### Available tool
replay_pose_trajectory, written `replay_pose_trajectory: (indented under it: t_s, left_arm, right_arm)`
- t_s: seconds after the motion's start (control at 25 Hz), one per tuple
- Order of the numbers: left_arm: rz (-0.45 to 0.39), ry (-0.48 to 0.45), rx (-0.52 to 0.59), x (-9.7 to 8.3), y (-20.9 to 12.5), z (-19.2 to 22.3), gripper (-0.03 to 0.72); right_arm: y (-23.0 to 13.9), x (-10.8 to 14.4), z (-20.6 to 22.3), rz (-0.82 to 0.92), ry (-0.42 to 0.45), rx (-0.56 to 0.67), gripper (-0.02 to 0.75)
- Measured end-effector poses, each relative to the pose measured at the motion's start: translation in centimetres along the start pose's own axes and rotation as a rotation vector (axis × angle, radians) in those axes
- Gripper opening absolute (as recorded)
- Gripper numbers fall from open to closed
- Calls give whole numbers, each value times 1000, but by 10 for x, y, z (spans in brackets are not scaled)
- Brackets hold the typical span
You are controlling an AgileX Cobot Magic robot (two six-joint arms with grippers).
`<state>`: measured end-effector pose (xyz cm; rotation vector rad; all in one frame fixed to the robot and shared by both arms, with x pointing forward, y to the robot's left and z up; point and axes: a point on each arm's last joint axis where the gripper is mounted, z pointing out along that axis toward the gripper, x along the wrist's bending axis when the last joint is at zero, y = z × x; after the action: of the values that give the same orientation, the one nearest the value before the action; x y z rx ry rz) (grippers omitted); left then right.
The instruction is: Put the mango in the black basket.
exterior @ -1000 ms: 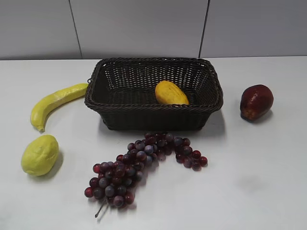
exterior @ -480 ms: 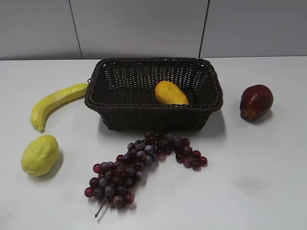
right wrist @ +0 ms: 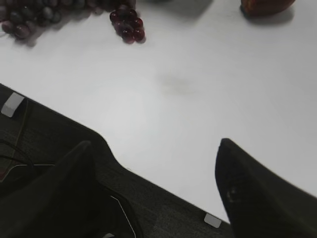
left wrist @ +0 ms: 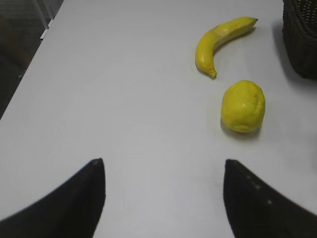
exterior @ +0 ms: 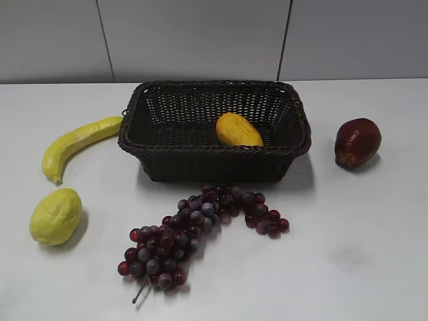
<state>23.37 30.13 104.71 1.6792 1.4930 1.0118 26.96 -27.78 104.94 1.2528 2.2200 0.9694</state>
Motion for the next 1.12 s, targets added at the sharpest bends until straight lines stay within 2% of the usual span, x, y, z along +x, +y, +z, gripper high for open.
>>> replay_pose_trajectory:
  t_s: [0.64, 0.72, 1.0, 1.12]
  left_arm:
    - [0, 0, 0, 0, 0, 0, 555]
    - [0, 0, 0, 0, 0, 0, 555]
    - [0, 0, 0, 0, 0, 0, 555]
    - [0, 0, 0, 0, 0, 0, 555]
  right_arm:
    - [-2, 0, -4, 9, -10, -30, 578]
    - [-4, 0, -8, 29, -40, -62, 578]
    - [-17, 1, -25, 164, -254, -202, 576]
    - [-22, 4, -30, 187, -305, -248, 575]
